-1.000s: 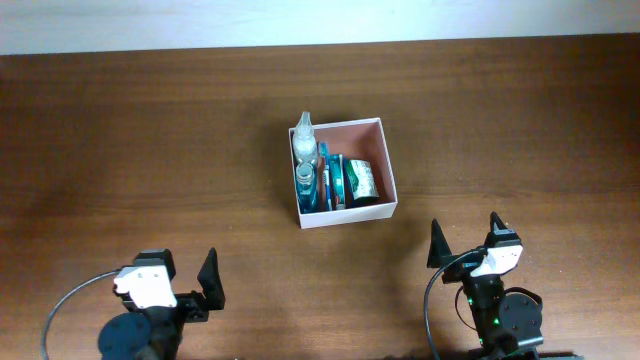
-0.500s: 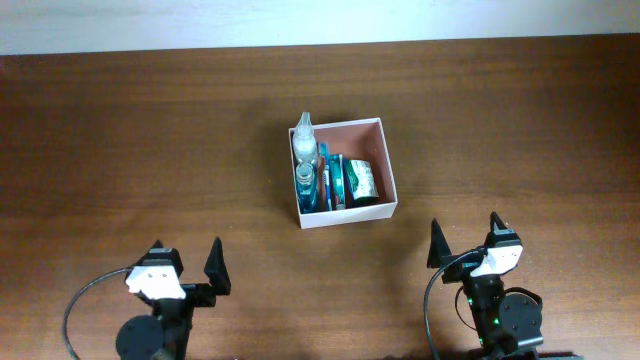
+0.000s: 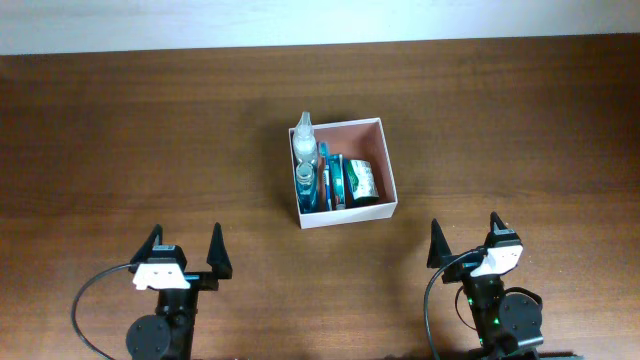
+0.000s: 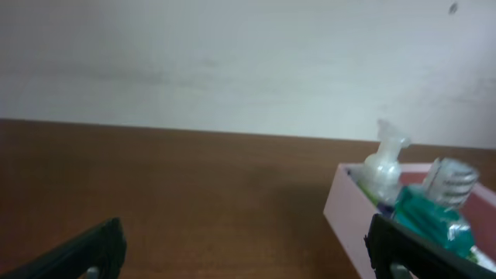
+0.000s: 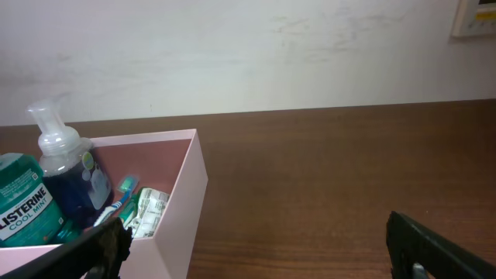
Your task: Pack container
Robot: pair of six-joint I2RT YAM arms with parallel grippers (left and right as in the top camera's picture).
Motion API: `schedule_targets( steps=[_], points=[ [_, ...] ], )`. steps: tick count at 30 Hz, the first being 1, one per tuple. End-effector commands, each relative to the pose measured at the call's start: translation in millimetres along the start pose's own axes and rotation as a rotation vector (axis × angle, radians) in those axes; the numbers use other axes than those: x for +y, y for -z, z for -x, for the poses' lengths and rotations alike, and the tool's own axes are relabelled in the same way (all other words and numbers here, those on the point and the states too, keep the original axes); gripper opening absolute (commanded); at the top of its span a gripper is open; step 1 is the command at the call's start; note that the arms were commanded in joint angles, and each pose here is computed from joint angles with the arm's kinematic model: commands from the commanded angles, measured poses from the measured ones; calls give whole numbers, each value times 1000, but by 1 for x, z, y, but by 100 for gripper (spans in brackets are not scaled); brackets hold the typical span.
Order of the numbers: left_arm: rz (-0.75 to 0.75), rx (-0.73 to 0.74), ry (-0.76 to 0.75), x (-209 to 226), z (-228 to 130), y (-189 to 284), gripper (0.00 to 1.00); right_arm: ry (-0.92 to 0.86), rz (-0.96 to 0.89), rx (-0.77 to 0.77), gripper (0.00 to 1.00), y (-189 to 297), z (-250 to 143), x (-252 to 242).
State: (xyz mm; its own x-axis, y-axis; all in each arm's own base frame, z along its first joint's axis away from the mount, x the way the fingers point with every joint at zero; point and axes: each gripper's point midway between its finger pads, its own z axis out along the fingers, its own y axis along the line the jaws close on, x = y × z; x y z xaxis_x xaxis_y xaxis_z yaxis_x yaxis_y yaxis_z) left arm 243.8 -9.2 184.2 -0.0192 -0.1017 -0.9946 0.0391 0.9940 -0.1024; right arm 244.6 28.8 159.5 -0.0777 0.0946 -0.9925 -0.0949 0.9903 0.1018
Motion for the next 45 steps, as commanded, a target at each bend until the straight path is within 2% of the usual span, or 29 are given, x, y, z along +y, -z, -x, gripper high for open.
schedule_targets(
  steps=[1,4,9,45],
  points=[
    [21,24,-29,6,-16,-2,99,0,-14,7,98,0,-3,-3],
    [34,61,-28,10,-27,-2,99,0,-14,7,98,0,-3,-3],
    [36,59,-65,11,-26,-2,99,0,-14,7,98,0,-3,-3],
    [30,59,-64,10,-26,-2,99,0,-14,7,98,0,-3,-3]
  ],
)
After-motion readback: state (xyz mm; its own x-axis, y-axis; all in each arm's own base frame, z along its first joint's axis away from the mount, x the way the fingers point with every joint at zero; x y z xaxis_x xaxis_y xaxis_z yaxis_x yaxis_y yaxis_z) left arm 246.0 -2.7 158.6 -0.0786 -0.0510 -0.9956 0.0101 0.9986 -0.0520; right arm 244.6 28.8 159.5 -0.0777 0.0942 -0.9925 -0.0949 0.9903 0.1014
